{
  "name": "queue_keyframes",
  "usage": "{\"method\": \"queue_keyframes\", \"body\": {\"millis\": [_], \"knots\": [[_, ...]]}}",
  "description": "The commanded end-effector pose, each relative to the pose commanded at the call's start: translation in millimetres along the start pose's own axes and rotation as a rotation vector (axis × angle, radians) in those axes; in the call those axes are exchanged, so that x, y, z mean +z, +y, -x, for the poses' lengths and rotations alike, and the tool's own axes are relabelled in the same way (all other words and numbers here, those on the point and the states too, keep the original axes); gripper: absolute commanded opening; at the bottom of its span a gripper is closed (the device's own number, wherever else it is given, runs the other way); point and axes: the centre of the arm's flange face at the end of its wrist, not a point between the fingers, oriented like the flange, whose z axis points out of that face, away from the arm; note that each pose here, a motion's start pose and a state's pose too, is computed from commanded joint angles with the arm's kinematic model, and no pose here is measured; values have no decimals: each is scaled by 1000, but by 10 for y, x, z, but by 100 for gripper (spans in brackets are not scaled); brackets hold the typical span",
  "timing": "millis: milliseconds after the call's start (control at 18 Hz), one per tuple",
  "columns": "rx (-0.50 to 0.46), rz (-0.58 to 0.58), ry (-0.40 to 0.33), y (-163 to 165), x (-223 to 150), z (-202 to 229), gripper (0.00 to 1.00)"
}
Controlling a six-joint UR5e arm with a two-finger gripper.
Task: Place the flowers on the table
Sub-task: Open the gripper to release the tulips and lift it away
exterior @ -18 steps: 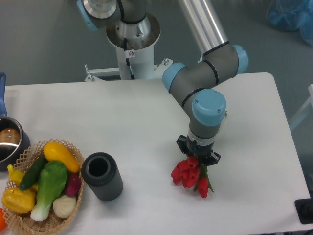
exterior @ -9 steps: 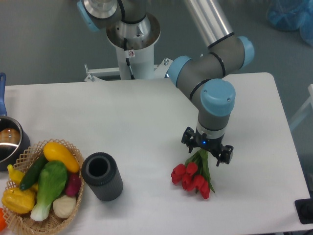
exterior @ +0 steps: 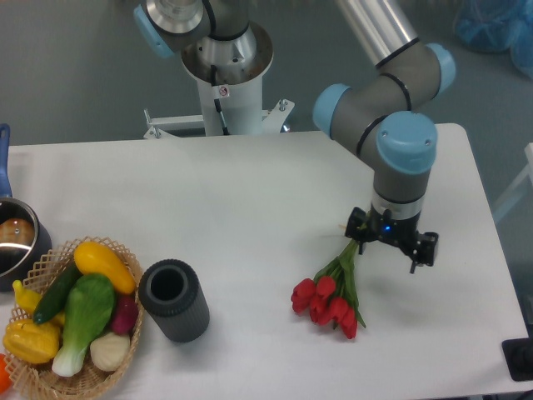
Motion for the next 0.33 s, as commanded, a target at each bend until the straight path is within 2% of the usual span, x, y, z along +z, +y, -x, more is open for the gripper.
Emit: {"method": "queue_keyframes", "body": {"millis": [333], "knots": [[-3,35,-2,309,12,109,100]]}}
